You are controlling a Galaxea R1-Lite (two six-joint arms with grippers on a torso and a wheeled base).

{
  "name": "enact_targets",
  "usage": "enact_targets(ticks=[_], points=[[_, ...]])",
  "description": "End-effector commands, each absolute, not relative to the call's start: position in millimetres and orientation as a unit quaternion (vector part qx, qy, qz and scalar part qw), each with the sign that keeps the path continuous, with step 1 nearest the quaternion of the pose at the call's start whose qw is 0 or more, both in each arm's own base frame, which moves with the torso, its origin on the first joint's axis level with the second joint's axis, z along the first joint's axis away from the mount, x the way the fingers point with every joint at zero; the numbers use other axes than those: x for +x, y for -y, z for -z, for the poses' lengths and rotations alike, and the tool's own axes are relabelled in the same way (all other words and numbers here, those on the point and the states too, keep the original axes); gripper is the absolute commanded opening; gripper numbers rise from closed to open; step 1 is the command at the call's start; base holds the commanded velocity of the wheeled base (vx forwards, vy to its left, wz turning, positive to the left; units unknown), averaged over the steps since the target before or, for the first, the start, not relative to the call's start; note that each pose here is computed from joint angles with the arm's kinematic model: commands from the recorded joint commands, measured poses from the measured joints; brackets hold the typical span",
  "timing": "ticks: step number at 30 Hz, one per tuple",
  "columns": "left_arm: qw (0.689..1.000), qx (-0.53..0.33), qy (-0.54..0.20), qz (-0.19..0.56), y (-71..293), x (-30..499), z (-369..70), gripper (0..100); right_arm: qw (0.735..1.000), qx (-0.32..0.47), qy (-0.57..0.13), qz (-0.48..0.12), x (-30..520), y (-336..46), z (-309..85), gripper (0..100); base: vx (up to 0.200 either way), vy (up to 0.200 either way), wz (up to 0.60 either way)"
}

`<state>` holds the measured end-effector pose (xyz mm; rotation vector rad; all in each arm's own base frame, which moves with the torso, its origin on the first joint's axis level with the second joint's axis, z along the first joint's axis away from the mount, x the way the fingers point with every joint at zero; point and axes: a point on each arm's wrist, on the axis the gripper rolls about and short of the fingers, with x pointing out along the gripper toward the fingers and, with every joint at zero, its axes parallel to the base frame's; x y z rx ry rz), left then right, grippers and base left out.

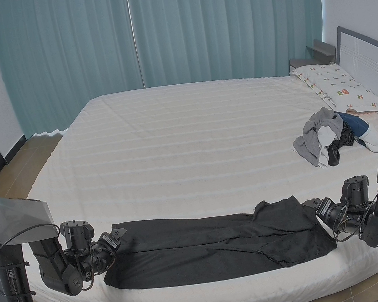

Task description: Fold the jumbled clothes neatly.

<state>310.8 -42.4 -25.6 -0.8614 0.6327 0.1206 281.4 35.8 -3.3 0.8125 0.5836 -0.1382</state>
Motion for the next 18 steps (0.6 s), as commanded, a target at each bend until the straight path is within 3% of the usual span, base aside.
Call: enact_targets(ticks=[1,8,9,18], points=[[0.859,-0.405,-0.308,-0.059,42.9,309.5,29.5,100,0.875,0.389,-0.280,0.066,281.1,-35.9,3.6,100,0.000,0.000,0.00],[0.863,-0.400,-0.301,-0.074,42.3,310.9,31.2,100,0.875,0.389,-0.280,0.067,281.1,-35.8,3.8,100,0.000,0.000,0.00],[0.862,-0.399,-0.302,-0.075,42.3,310.8,32.2,0,0.875,0.389,-0.281,0.066,281.1,-35.9,3.8,100,0.000,0.000,0.00],[0.868,-0.387,-0.296,-0.099,36.9,310.7,35.4,0,0.876,0.389,-0.279,0.066,281.1,-35.9,3.2,100,0.000,0.000,0.00]])
